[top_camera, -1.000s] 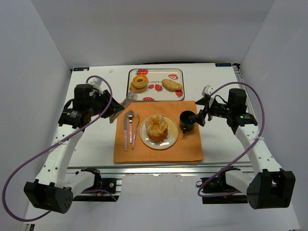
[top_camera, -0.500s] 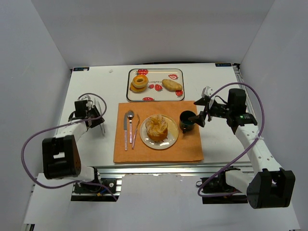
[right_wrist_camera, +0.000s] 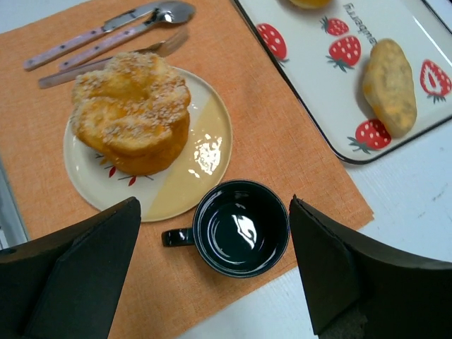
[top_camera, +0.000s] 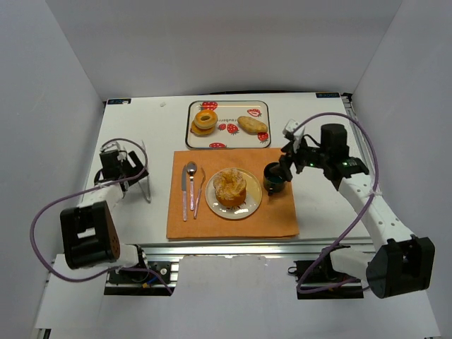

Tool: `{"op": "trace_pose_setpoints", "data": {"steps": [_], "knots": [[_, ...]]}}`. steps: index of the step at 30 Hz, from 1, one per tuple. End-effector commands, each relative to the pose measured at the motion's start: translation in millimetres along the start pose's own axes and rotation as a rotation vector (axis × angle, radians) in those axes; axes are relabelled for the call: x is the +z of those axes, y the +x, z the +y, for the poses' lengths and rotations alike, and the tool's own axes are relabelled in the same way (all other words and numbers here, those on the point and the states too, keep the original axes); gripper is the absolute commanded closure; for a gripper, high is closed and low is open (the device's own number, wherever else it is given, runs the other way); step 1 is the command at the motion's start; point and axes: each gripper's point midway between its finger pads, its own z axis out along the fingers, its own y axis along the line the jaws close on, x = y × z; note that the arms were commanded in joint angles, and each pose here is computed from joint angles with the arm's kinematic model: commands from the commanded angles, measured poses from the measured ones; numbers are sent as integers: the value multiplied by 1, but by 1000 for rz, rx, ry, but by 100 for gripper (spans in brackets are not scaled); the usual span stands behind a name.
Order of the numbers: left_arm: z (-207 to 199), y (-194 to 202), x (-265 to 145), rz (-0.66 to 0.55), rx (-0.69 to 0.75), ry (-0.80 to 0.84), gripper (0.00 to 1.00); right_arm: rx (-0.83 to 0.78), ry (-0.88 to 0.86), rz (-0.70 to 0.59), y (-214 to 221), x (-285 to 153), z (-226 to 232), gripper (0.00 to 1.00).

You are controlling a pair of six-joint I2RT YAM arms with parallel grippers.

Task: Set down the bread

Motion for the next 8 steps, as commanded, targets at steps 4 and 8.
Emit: {"op": "trace_pose_setpoints", "data": {"steps": [4, 8], "knots": [[-7, -75, -63, -303, -114, -21, 2, 161, 346, 100, -22, 4, -45, 11], [-36, -107, -112, -443, -194, 118, 2, 161, 321, 6, -52, 9, -44, 11]]}}
